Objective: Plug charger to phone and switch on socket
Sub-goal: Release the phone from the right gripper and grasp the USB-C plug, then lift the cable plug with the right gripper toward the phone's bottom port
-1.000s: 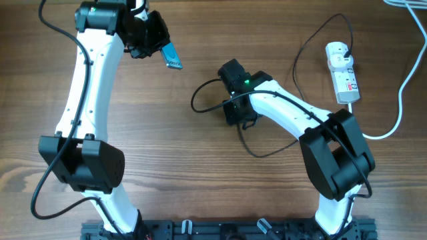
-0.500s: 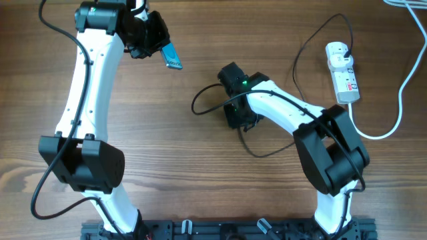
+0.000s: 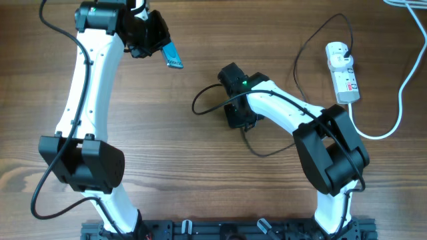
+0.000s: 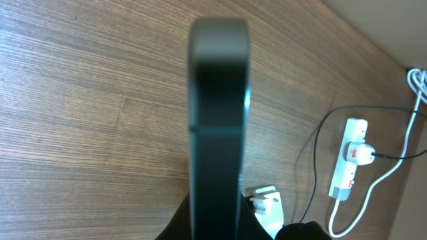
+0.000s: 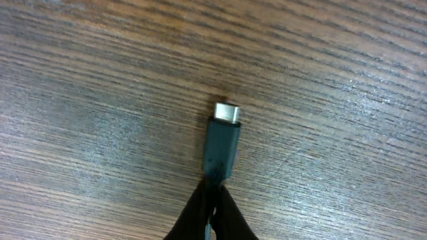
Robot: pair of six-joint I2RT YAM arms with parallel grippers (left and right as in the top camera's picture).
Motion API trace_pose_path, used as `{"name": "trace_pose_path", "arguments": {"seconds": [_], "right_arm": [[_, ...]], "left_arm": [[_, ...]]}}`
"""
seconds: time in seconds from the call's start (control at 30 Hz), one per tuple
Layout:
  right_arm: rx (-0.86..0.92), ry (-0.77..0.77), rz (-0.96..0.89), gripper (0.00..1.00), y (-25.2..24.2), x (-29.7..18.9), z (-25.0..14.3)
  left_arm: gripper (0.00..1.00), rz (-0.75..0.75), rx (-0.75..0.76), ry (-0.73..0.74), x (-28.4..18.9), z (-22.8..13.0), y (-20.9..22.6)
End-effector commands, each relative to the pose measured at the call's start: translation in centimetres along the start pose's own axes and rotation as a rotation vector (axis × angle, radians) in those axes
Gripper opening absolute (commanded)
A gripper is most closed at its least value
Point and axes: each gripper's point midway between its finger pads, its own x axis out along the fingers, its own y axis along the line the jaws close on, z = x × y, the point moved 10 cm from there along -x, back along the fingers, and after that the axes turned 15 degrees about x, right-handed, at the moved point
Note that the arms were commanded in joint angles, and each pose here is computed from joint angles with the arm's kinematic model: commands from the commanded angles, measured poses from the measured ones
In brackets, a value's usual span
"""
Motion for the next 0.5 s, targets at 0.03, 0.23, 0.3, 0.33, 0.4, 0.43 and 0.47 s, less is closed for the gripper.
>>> {"name": "trace_pose_path", "arguments": {"seconds": [0.03,0.23,0.3,0.33,0.4,0.43,0.47], "right_arm": [[0.002,0.051,0.015,0.04,0.2,0.7,-0.5],[0.006,0.044,0.055,0.04,0.5,0.0,-0.3],[0.009,0.036,0.070,0.04,0.7,-0.4,-0.2],[0.009,0.030,0.079,0.04,0.7,-0.7,-0.1],[0.009,0.007,0.096,0.04,1.0,-1.5,0.2],[0.024,-0.012,0.110,0.04,1.1,-2.3,0.4],[0.025,-0.027,0.120,0.04,1.1,-2.9,0.5]], "left_arm": [[0.04,-0.028,0.003,-0.012,-0.4,0.2,-0.4],[0.04,-0.031,0.007,-0.014,-0.3,0.2,-0.5],[0.04,-0.036,0.010,-0.017,-0.3,0.2,-0.6],[0.04,-0.045,0.012,-0.019,-0.3,0.3,-0.7],[0.04,-0.097,0.019,-0.019,-0.3,0.4,-1.1],[0.04,-0.119,0.025,-0.024,-0.4,0.5,-1.3],[0.04,-0.139,0.033,-0.031,-0.4,0.6,-1.4]]}}
